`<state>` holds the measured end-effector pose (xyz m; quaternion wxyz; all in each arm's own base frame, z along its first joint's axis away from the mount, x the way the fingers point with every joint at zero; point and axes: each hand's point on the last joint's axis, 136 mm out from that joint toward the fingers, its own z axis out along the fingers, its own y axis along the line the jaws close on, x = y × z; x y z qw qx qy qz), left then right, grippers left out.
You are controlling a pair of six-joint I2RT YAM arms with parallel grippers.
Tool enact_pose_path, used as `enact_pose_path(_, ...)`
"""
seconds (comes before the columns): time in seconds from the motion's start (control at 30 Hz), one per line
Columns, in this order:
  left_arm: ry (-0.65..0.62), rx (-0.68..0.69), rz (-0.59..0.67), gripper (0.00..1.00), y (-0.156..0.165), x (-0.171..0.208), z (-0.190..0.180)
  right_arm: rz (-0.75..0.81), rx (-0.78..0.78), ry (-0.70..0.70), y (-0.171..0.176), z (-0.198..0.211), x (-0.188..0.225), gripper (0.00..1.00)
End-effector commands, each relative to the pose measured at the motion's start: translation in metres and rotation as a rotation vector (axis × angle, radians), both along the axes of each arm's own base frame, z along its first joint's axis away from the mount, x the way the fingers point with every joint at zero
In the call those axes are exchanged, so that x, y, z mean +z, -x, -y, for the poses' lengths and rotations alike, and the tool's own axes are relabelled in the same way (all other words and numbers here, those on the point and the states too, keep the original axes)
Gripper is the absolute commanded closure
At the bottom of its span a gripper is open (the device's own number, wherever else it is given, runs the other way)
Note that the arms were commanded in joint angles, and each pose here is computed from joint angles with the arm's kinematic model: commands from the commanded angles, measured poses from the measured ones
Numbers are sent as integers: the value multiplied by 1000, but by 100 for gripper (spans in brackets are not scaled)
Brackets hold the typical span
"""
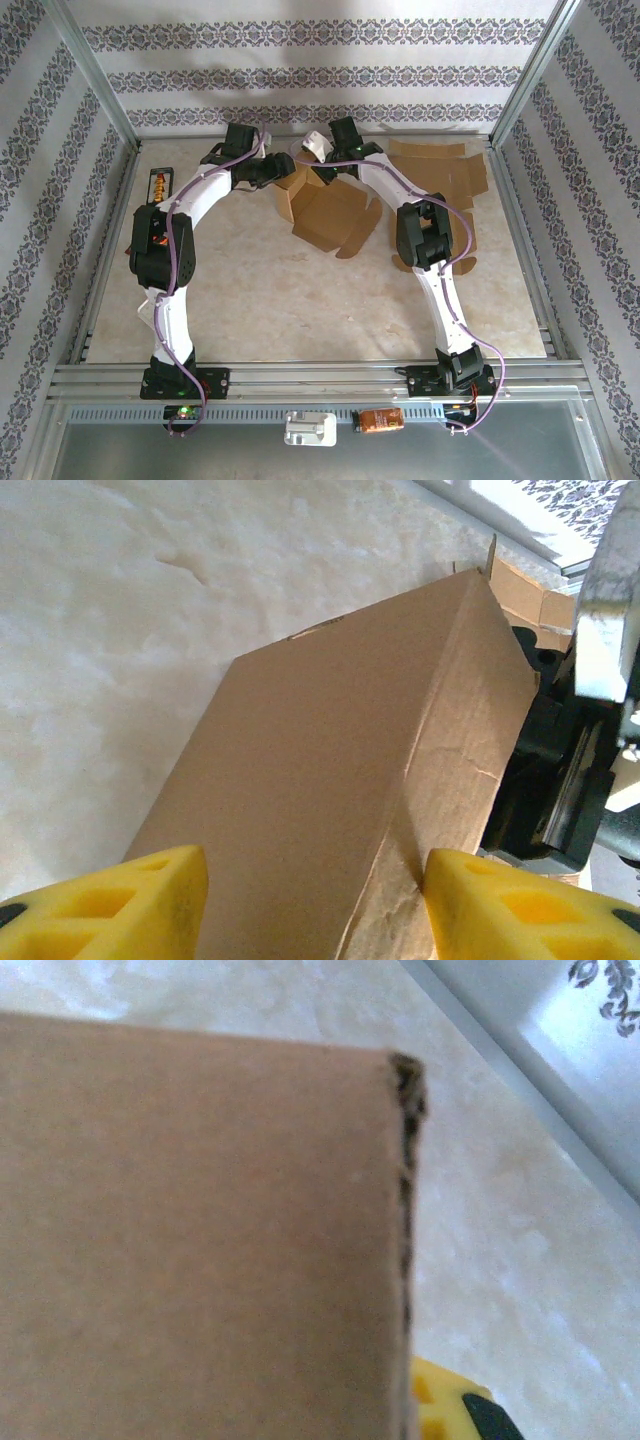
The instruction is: Fold the paper box
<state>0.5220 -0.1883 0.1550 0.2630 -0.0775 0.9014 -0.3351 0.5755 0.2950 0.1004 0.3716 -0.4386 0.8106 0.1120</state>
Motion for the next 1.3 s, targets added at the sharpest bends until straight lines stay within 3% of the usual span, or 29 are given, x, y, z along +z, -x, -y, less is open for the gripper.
enact_pose_path(0.0, 9, -7, -24, 37, 4, -6, -2, -4, 28, 48, 8, -7, -2, 100)
enact_pose_path(0.13, 81, 26, 121, 17, 12, 48, -14, 107, 80, 109, 17, 1, 45, 100)
enact_pose_path(0.27, 119, 157, 313, 9, 39, 115, -57, 297, 183, 340, 36, 23, 100, 100)
enact_pose_path(0.33, 84, 217, 390, 8, 60, 135, -76, 394, 269, 558, 49, 36, 119, 100)
enact_pose_path(0.47, 3, 311, 464, 6, 101, 149, -102, 548, 543, 1270, 65, 68, 123, 100)
enact_pose_path(0.5, -9, 329, 475, 6, 108, 148, -106, 580, 561, 1317, 65, 65, 128, 100)
enact_pose_path(0.63, -71, 402, 498, 6, 129, 135, -125, 617, 908, 1302, 115, 28, 91, 100)
enact_pose_path(0.77, -84, 454, 480, 6, 145, 118, -136, 727, 1024, 1381, 118, -24, 29, 97)
enact_pose_path(0.87, -84, 445, 461, 6, 153, 109, -136, 828, 1168, 1312, 144, -55, -11, 96)
enact_pose_path(1.0, -92, 437, 441, 5, 157, 96, -135, 934, 1133, 1235, 158, -75, -14, 80)
enact_pose_path(1.13, -146, 365, 427, 6, 157, 86, -127, 911, 1081, 1136, 179, -66, 5, 64)
enact_pose_path(1.2, -200, 313, 419, 7, 156, 78, -120, 882, 1000, 1093, 184, -59, 18, 49)
enact_pose_path(1.27, -246, 271, 403, 7, 153, 70, -110, 825, 897, 1054, 185, -50, 29, 47)
